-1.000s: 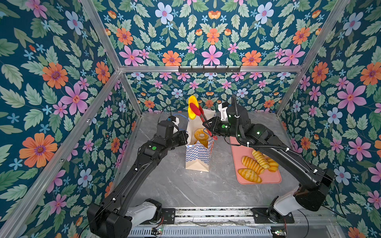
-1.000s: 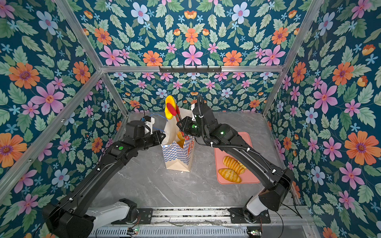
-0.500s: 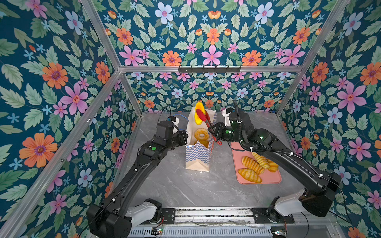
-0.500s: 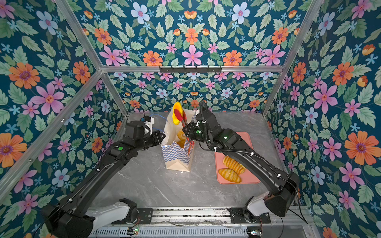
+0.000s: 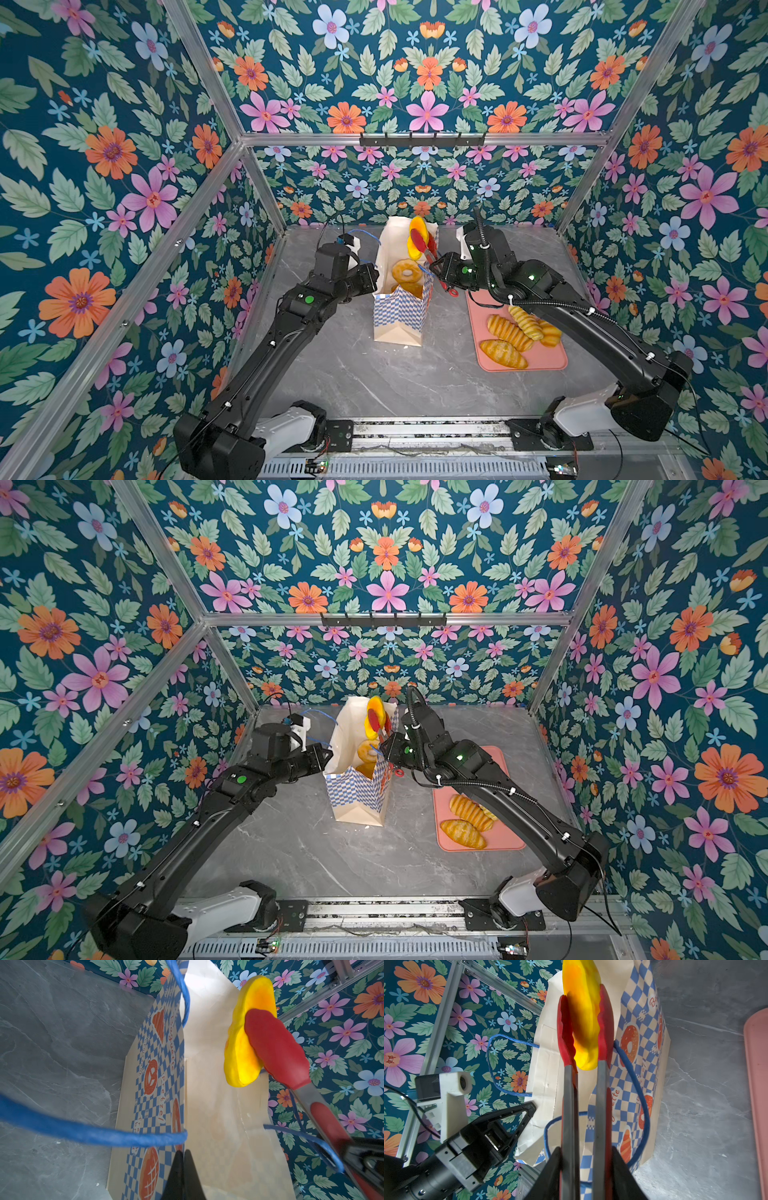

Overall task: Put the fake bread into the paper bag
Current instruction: 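Lift the yellow slice with the tongs and carry it over the bag, then open the tongs to drop the yellow slice into the bag, then move the open tongs back over the pink tray with the right gripper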

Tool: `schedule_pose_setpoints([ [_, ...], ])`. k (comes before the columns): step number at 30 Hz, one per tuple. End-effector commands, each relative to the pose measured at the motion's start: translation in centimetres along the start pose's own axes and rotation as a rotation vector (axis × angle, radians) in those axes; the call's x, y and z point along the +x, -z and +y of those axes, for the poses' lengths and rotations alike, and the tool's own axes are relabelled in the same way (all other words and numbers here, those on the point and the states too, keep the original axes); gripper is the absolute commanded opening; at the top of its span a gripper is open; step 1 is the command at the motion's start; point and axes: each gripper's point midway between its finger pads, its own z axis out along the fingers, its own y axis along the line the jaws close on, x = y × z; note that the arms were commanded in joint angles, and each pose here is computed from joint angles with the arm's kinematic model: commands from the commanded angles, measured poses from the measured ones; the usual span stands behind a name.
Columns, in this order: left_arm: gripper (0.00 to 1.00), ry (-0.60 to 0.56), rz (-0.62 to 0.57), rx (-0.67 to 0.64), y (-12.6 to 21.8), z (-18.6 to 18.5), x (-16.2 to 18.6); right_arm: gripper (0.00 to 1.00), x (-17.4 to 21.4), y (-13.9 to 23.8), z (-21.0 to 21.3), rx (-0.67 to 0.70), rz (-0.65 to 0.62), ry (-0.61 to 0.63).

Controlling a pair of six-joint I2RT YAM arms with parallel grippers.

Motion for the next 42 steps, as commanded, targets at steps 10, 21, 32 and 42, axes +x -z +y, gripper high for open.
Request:
schedule_pose_setpoints([
  [10, 0.04, -0.002, -0.021, -0.001, 0.4, -0.1, -0.4, 0.49, -0.6, 0.5, 1.0, -0.017, 0.0, 0.059],
  [21, 0.05, 0.0, -0.016, -0.005, 0.1, 0.2, -0.1, 0.5, -1.3, 0.9, 2.3, -0.041, -0.002, 0.084],
  [32, 0.36, -0.009, -0.03, -0.021, 0.7, 0.2, -0.5, 0.48, -4.1, 4.7, 1.9, -0.029, -0.09, 0.103],
  [42, 0.43, -0.032, -0.018, -0.022, 0.8, 0.0, -0.7, 0.47, -5.5, 10.4, -6.0, 0.073, -0.165, -0.009],
])
